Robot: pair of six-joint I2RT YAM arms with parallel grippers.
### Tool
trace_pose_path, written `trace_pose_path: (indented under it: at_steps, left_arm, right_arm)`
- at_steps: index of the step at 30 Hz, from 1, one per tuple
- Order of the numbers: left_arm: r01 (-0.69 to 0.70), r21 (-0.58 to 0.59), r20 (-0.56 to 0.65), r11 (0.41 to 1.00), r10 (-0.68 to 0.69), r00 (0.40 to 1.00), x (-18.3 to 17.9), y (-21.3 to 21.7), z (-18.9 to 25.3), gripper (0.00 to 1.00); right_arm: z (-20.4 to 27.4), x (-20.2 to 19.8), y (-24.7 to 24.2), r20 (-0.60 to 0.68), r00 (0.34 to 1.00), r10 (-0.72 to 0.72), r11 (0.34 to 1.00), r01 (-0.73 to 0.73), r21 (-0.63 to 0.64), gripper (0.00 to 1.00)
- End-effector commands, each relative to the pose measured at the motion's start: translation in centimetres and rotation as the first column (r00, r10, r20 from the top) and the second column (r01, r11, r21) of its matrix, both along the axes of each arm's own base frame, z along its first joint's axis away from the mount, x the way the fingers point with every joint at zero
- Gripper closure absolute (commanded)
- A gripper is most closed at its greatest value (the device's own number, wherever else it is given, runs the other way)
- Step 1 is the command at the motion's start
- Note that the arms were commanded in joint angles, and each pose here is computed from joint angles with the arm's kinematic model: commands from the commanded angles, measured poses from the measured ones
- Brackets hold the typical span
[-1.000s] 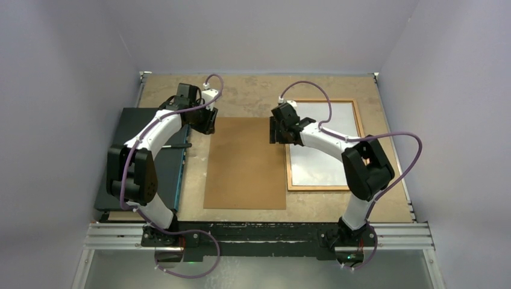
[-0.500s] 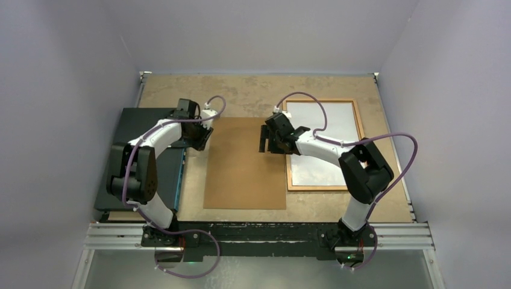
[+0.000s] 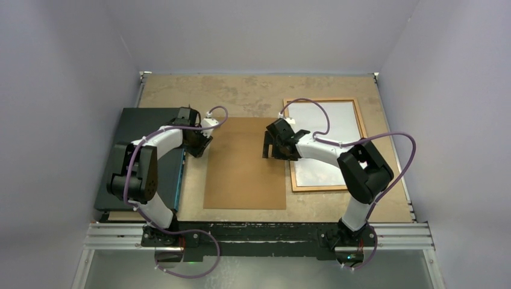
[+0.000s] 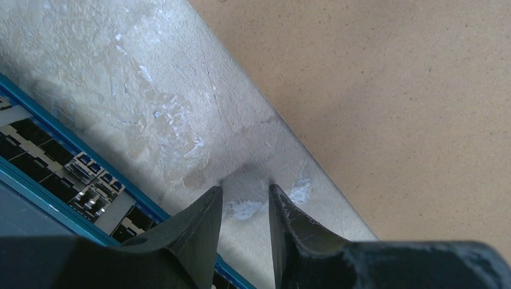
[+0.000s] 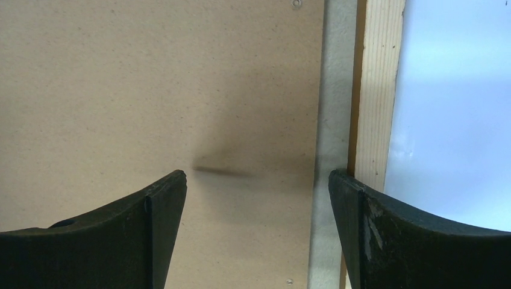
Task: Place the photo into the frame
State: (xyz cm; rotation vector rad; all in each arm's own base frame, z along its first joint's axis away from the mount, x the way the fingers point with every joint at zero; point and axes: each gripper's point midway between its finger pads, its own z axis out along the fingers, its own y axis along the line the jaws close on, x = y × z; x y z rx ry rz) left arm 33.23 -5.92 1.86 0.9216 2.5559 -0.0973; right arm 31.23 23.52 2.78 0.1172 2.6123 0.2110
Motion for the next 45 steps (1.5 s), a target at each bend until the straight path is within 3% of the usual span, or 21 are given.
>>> trace_pose_path:
  at_steps: [1,22,31,45]
  left_arm:
    - [0.022,-0.009,0.025,1.0,-0.022,0.999,0.6,-0.4,-0.3,0.67]
    - [0.056,-0.059,-0.044,0.997,-0.059,0.997,-1.4,-3.8,-4.0,0.7]
    - [0.057,-0.114,-0.064,0.992,-0.064,0.996,-1.9,-5.2,-4.3,0.72]
    - [0.113,-0.149,-0.056,0.982,-0.122,0.991,-1.7,-9.2,-4.1,0.73]
  right_arm:
    - [-1.1,-0.7,-1.7,-0.032,0.999,-0.035,0.998,0.034,-0.054,0.09]
    - [-2.1,-1.1,3.9,-0.132,0.991,0.0,0.963,0.035,0.267,0.06]
    - [7.2,0.6,8.3,0.005,0.997,0.077,0.832,-0.068,0.55,0.07]
    - [9.8,1.2,3.5,0.025,0.998,-0.053,0.782,0.026,0.623,0.08]
